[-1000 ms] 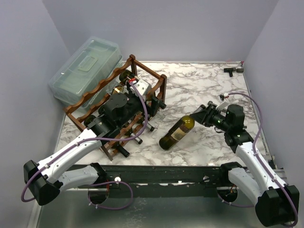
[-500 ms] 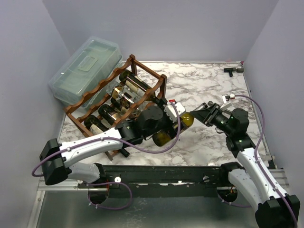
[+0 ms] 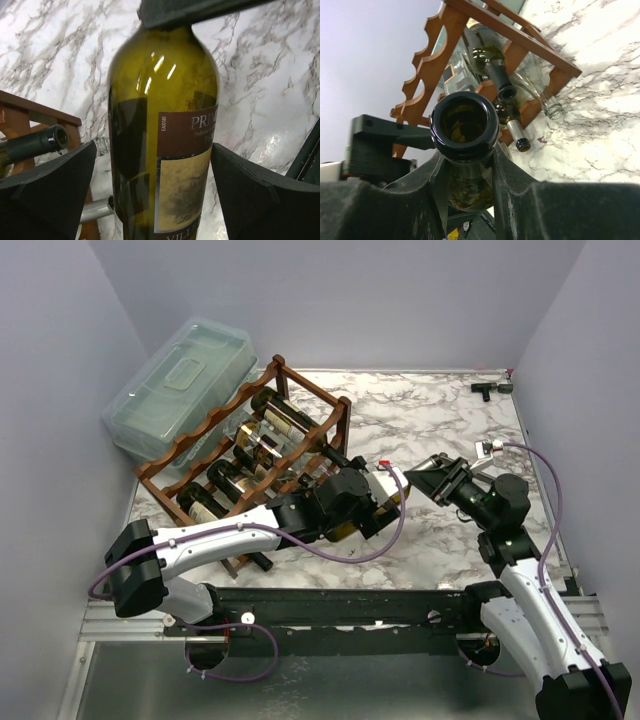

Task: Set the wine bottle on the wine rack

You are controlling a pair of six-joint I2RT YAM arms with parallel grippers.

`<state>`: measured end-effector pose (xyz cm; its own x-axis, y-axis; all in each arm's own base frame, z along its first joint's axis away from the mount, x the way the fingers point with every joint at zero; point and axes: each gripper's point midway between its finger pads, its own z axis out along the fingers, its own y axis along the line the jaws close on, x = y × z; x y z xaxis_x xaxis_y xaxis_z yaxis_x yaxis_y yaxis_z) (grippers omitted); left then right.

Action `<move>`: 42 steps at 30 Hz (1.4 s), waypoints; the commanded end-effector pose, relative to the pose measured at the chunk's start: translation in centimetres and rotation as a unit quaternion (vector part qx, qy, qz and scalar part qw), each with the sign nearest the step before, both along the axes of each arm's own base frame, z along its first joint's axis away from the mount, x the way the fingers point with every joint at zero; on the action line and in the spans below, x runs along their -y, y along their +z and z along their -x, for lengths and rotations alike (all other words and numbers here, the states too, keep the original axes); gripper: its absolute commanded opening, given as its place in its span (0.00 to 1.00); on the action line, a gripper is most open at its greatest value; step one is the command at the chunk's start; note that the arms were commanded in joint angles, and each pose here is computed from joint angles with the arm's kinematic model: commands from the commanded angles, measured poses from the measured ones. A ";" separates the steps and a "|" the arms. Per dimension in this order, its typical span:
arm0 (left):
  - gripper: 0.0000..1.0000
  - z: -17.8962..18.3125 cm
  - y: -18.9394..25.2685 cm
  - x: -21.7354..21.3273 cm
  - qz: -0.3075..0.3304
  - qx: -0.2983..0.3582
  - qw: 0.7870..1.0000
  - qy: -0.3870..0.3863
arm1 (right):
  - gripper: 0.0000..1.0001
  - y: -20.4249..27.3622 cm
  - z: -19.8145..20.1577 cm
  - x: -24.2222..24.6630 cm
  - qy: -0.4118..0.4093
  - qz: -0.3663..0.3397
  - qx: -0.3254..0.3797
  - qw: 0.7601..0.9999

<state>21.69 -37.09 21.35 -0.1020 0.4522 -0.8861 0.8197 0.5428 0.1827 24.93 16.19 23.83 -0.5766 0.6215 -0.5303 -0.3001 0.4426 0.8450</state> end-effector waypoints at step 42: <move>0.00 4.9 0.4 -4.5 -0.142 0.266 0.928 -0.221 | 0.96 1.2 11.0 -2.5 0.271 0.161 -0.028 0.949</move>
<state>16.68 -31.81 17.92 0.4354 0.6644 -0.6074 0.7885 0.0441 0.6134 18.48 16.54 25.86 -0.7055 0.1268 -0.6973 -0.4883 0.6261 0.6080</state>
